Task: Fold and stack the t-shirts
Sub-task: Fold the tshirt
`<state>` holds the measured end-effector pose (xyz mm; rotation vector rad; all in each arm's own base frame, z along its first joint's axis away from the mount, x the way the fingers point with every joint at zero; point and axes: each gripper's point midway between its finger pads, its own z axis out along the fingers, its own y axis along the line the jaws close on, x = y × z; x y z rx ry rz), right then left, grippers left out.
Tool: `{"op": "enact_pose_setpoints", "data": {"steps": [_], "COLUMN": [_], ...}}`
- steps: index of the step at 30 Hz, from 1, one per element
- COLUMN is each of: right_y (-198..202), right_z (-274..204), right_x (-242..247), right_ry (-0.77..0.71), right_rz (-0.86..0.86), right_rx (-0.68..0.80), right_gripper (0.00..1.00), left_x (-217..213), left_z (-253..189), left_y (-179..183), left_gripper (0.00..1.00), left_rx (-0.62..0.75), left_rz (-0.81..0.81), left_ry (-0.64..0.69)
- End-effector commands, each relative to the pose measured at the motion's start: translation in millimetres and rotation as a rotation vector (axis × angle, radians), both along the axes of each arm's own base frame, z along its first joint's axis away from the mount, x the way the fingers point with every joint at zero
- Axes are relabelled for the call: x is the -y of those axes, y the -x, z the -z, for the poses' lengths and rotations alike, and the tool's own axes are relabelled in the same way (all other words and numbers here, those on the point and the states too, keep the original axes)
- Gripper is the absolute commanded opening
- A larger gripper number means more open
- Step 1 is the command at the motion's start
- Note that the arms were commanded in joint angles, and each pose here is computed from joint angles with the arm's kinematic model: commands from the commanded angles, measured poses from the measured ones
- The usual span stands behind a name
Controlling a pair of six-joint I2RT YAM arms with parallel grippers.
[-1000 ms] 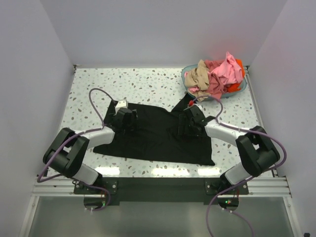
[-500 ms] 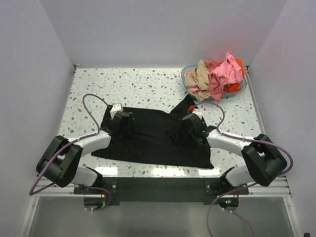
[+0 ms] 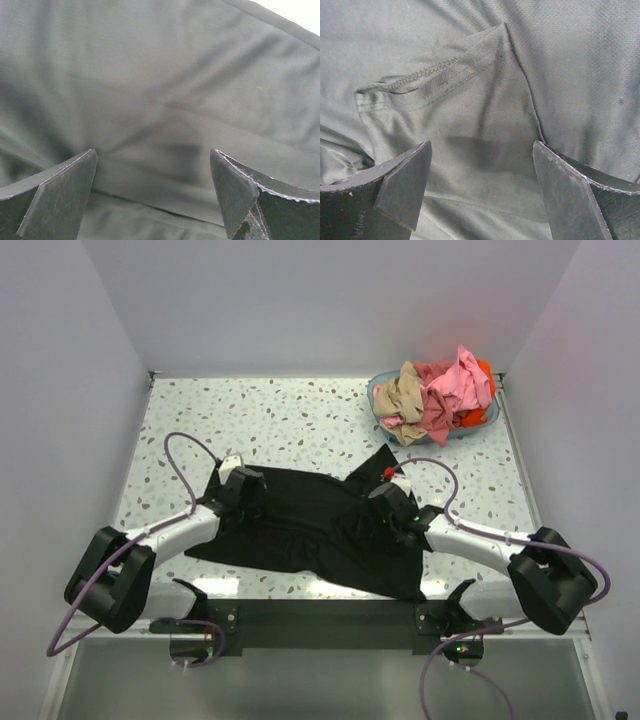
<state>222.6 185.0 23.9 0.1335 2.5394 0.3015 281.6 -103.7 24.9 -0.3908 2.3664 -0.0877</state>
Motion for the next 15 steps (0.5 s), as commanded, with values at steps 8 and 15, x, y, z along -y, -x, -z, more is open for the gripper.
{"op": "enact_pose_setpoints", "data": {"steps": [8,15], "right_y": [18.3,23.1], "right_z": [-43.4,-63.5], "right_x": [25.1,39.3], "right_ry": [0.045,0.044], "right_rz": [0.029,0.046], "right_rx": [-0.002,0.053], "right_gripper": [0.86,0.87], "left_x": [-66.5,-62.8], "left_z": [-105.2,-73.8], "left_y": [-99.4,-157.9], "left_gripper": [1.0,0.89], "left_rx": [0.157,0.051], "left_rz": [-0.19,-0.165], "left_ry": [-0.122,-0.204]}}
